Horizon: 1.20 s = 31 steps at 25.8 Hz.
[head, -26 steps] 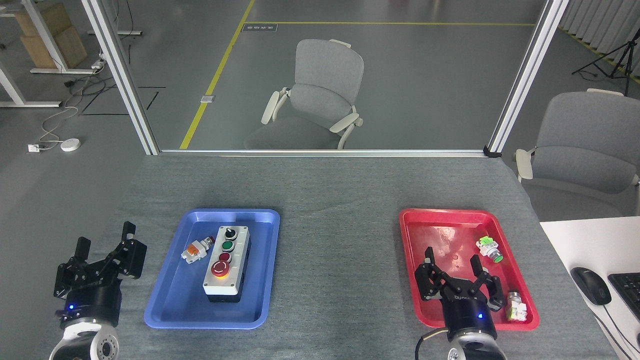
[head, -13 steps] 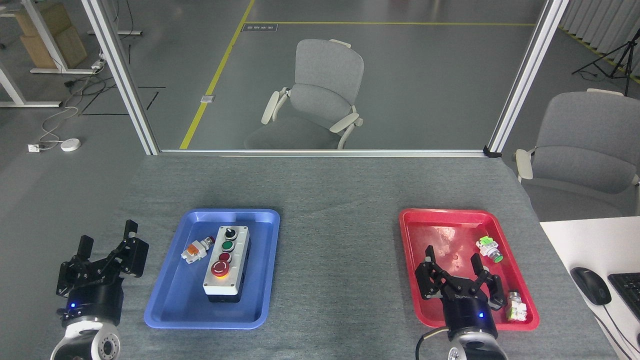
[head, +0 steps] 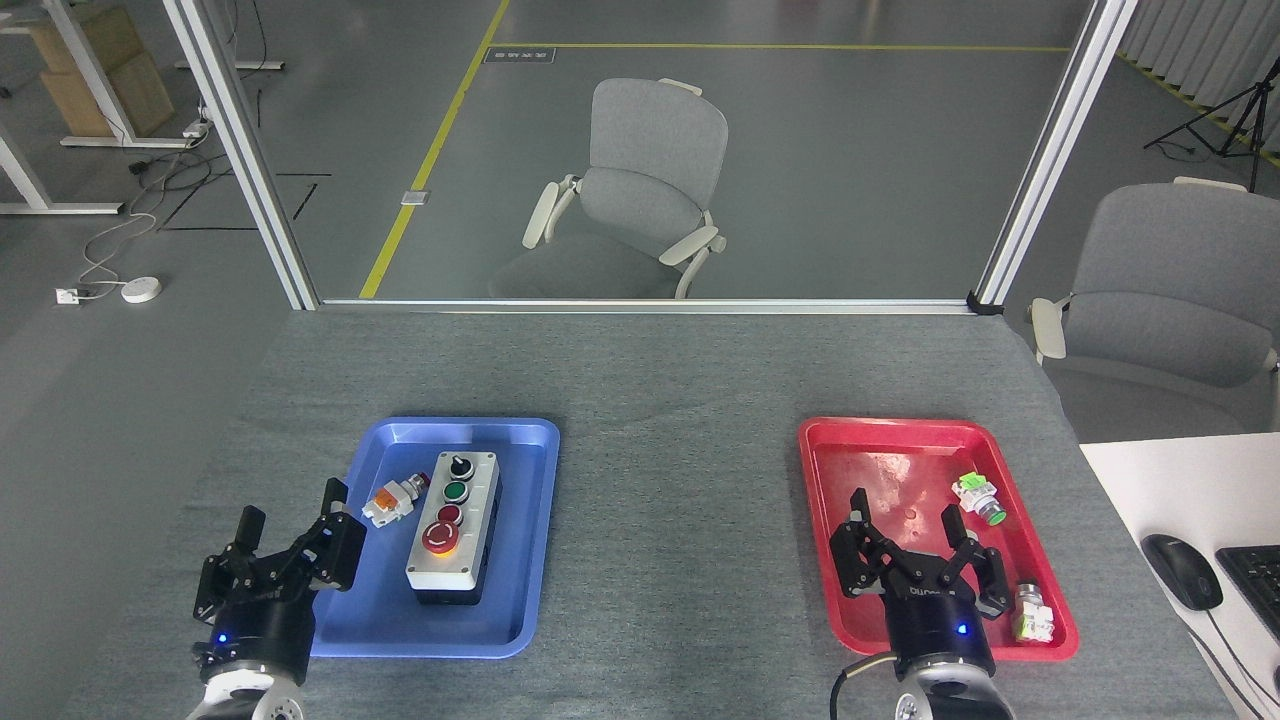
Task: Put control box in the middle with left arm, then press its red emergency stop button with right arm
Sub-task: 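Move the left gripper to the near end of the grey control box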
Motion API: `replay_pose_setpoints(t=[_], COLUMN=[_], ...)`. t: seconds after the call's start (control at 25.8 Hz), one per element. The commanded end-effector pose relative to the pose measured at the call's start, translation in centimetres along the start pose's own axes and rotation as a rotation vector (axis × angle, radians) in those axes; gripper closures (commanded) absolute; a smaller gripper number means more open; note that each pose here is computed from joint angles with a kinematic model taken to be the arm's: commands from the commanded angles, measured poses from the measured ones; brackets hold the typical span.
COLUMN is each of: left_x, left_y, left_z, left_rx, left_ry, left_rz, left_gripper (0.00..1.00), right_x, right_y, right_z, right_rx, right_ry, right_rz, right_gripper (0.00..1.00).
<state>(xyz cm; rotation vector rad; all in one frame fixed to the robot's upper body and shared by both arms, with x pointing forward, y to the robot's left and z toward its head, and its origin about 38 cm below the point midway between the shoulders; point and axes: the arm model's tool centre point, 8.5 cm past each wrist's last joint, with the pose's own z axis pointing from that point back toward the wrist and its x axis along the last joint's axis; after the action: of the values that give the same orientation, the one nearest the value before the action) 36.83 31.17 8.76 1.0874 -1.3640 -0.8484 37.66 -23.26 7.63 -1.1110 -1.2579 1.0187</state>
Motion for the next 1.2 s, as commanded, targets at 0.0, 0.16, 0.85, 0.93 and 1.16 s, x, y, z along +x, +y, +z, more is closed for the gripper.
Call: replay_pose_setpoints(t=[0.0, 0.16, 0.85, 0.93, 1.16], left_x=[1.4, 2.2, 7.7, 8.3, 8.2], left_y=[-3.3, -5.1, -6.6, -7.0, -9.3], left_z=[2.5, 4.0, 5.5, 5.2, 3.4], left_rx=[-0.095, -0.141, -0.138, -0.157, -0.217], left_ry=[-0.030, -0.027, -0.007, -0.006, -0.006], left_rz=[-0.004, -0.103, -0.324, -0.321, -0.377], left_gripper=[0.01, 0.01, 0.01, 0.01, 0.01], right_x=[0.1, 0.2, 0.1, 0.2, 0.1], right_y=[0.0, 0.0, 0.0, 0.0, 0.5], right_z=[0.0, 0.0, 0.0, 0.0, 0.0], right_rx=[-0.001, 0.000, 0.000, 0.000, 0.013], right_ry=[0.000, 0.000, 0.000, 0.000, 0.004], right_rz=[-0.002, -0.007, -0.003, -0.005, -0.005], right_gripper=[0.01, 0.01, 0.01, 0.01, 0.01])
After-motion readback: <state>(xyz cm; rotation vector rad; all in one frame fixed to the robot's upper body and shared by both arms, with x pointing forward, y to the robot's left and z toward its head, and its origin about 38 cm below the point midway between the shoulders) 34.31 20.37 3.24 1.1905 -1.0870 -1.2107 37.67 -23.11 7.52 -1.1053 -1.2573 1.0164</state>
